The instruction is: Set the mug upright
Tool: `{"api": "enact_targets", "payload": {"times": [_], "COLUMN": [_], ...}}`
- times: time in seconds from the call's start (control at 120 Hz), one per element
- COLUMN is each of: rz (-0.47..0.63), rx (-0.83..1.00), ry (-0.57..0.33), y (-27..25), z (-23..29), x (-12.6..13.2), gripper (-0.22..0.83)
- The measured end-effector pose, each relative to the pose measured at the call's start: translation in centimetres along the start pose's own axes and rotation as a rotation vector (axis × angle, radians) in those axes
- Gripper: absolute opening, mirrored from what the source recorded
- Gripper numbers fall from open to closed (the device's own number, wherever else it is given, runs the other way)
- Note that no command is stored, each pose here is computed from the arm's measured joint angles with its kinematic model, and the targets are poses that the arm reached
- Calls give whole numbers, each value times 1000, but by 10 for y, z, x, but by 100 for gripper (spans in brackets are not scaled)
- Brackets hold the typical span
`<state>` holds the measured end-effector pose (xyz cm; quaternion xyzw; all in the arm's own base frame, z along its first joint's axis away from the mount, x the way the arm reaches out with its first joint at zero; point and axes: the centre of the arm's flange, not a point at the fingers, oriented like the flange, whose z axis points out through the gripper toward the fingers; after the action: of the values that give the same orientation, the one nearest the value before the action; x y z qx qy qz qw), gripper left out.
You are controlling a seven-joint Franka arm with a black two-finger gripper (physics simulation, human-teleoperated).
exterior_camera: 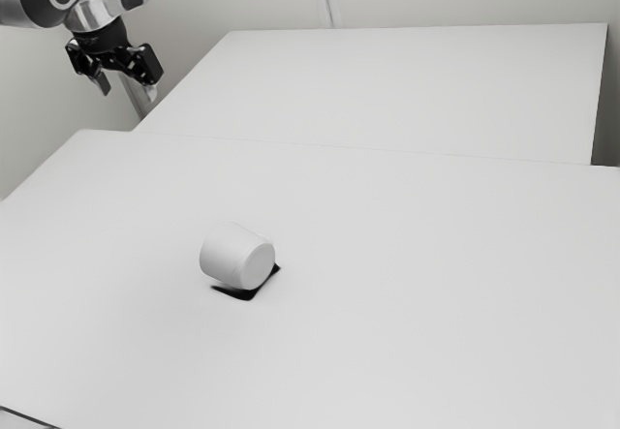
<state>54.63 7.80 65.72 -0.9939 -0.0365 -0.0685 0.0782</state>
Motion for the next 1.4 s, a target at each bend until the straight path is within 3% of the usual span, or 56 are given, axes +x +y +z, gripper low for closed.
{"api": "enact_targets", "payload": {"times": [0.35,0.525,0.733,0.867,1.142,1.4], "rz": [-56,-177,-400,-433,-445,-442], "rx": [-46,-286,-497,-610,-823,-1071], "ry": [-66,-169,-304,-379,-431,-590], "y": [-9,-17,-109,-121,-121,-73], "z": [32,90,177,235,313,355], "x": [0,13,3,4,11,-19], "gripper": [62,61,62,62,62,62]}}
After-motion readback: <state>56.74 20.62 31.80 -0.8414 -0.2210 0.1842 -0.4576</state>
